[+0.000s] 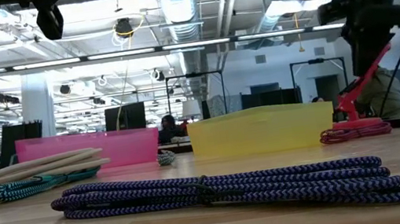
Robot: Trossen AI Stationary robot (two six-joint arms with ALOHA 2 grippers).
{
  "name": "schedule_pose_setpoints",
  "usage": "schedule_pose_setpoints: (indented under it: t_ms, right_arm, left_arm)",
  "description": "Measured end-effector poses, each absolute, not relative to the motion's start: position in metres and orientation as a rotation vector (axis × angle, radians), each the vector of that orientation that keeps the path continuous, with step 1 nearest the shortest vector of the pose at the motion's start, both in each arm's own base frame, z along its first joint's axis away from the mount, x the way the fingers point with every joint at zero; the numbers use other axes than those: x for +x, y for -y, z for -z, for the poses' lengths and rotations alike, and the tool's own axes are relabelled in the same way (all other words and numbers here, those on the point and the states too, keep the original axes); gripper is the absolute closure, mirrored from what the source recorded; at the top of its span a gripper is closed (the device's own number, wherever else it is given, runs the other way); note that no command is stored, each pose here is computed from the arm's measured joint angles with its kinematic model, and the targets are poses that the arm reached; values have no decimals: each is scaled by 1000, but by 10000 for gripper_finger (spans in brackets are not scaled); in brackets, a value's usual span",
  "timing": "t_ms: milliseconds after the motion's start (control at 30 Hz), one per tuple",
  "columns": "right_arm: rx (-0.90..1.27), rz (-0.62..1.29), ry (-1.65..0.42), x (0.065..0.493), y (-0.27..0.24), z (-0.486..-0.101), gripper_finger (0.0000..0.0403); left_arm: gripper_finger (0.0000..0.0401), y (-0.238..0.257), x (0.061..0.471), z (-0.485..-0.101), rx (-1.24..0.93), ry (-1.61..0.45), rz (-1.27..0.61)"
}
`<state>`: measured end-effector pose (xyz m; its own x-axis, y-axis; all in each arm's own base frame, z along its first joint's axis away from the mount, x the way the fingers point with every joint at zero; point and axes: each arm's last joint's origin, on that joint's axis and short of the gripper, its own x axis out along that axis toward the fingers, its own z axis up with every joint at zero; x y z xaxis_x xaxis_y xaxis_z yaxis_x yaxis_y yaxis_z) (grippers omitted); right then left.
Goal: Pick & Place USB Port
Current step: Put the pink charger cable into the yellow transparent bin
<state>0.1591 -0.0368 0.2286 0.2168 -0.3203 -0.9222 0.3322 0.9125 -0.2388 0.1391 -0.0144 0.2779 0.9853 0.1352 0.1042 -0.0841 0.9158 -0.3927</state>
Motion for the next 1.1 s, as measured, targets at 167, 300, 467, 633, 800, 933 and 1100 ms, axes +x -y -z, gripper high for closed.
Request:
schedule_pose_setpoints:
  t_ms: [167,300,467,633,800,933,1100]
  right_arm:
    - [-55,345,-1378,165,52,-218,256]
    - [-129,234,-1453,167,57,-209,237]
    - [-119,154,-1486,165,58,-188,218]
    - [-141,123,-1490,165,59,-170,215]
    - [-132,117,-1507,166,63,-160,227]
    - [-108,132,-1521,168,72,-152,237]
    - [-52,126,-1514,174,81,-142,247]
  left_arm:
    - [395,14,139,-278,-398,131,-113]
    - [395,14,139,-278,-398,131,-113]
    - [395,14,139,-278,-398,130,-113]
    - [395,14,139,-278,-398,130,-113]
    - [395,14,139,-278,-398,130,-114]
    - [395,14,139,-278,-397,130,-113]
    - [395,14,139,-278,-397,130,-113]
